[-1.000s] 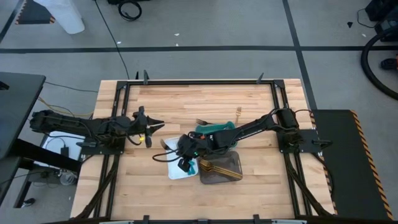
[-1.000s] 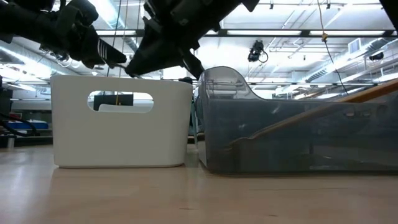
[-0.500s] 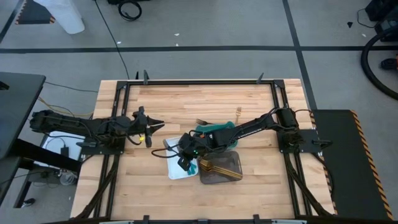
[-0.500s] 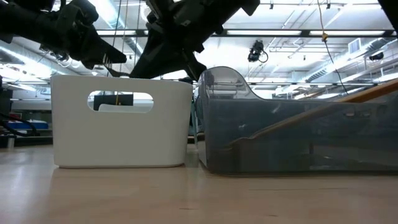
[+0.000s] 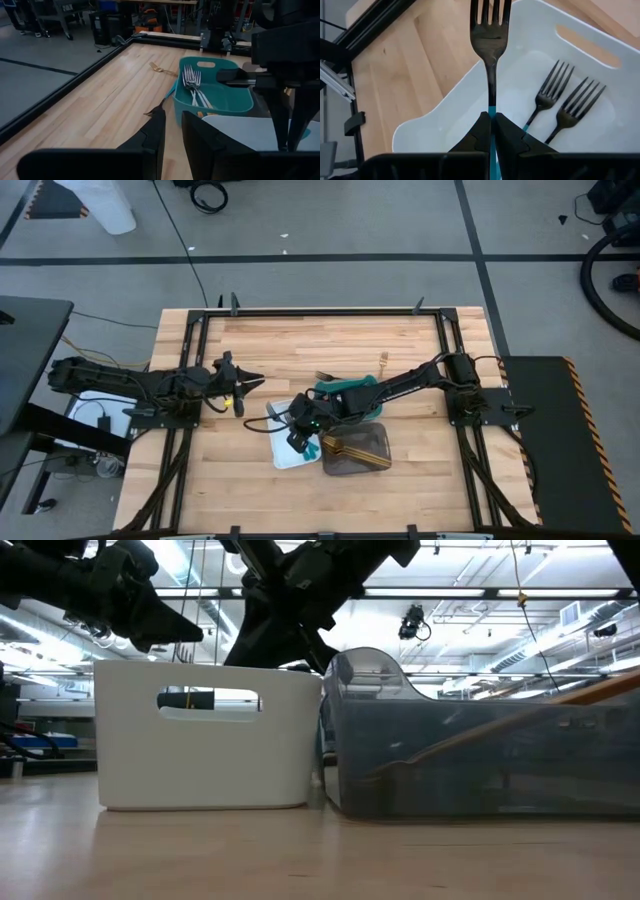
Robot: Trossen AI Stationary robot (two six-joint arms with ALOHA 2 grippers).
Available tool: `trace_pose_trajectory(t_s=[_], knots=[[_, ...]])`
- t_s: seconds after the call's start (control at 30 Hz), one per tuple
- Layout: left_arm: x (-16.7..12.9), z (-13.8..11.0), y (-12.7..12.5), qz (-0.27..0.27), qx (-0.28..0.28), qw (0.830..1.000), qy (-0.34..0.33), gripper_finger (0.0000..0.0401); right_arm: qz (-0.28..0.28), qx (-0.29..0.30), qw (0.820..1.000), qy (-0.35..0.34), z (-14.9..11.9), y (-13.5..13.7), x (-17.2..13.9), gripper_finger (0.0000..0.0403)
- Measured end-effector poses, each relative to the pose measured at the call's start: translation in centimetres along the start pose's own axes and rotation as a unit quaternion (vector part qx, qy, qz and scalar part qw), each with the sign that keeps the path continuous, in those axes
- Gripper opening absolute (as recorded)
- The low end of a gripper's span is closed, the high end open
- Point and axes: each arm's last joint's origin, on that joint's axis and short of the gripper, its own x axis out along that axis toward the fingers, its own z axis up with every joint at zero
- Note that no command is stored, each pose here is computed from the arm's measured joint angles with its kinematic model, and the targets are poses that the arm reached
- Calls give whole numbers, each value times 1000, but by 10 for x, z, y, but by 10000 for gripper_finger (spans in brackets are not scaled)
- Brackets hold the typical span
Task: Sort silverware by color (type)
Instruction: Put the blue fork into the white bin
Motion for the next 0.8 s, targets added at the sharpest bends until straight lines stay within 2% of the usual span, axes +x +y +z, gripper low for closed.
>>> trace_pose_trajectory(t_s=[0.2, 0.4, 0.8], knots=[[0, -1, 0, 1, 2, 1000, 5, 71, -5, 4, 1000, -7, 1, 0, 0, 16], [0, -1, 0, 1, 2, 1000, 5, 71, 3, 2, 998, -57, 5, 5, 3, 16], [0, -3, 0, 2, 6, 1000, 16, 71, -10, 20, 999, -36, -7, 0, 22, 16]])
